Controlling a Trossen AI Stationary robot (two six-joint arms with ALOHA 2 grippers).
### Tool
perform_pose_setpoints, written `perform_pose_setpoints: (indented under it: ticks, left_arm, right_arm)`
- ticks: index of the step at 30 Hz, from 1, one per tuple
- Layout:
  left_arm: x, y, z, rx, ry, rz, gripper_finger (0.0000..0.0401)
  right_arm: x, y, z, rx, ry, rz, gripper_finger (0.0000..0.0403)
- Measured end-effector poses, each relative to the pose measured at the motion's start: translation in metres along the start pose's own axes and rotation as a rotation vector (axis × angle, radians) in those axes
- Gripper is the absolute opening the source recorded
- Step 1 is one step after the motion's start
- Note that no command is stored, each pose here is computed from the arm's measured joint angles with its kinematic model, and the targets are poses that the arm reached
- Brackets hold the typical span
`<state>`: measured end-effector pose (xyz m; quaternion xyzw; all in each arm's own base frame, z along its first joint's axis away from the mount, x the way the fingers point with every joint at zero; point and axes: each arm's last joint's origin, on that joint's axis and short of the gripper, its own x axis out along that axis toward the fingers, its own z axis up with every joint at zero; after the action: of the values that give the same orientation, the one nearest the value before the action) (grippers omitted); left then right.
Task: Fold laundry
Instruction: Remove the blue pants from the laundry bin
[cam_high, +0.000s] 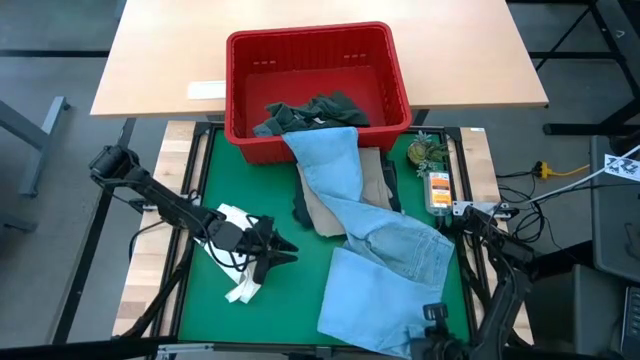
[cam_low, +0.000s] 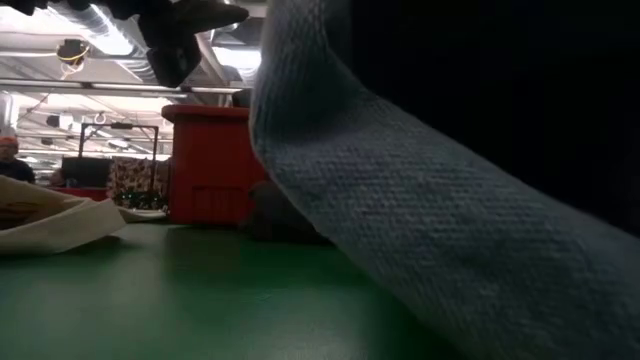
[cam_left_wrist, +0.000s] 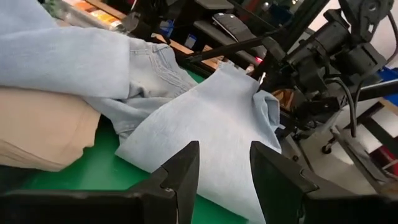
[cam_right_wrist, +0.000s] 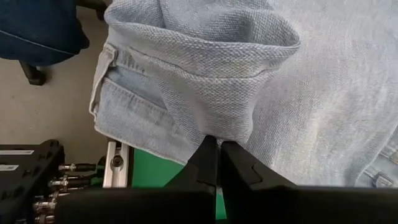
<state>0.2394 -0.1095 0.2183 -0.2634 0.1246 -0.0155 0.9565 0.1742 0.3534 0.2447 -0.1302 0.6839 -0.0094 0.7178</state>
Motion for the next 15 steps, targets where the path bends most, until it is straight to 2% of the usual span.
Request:
perform_pose_setpoints:
  ticks: [6, 10, 15]
  left_arm:
    - [0.011, -0.004, -0.005, 0.081, -0.050, -0.052, 0.0137]
    - [0.027, -0.005, -0.014, 0.143, -0.080, -0.074, 0.0137]
    - [0.053, -0.016, -0.013, 0.249, -0.084, -0.071, 0.0137]
  right_arm:
    - [0.002, -0.001, 0.003, 0.011, 0.025, 0.026, 0.0003]
    - [0.002, 0.000, 0.004, -0.027, 0.027, 0.047, 0.0006]
    - [0.002, 0.001, 0.004, -0.035, 0.031, 0.059, 0.0057]
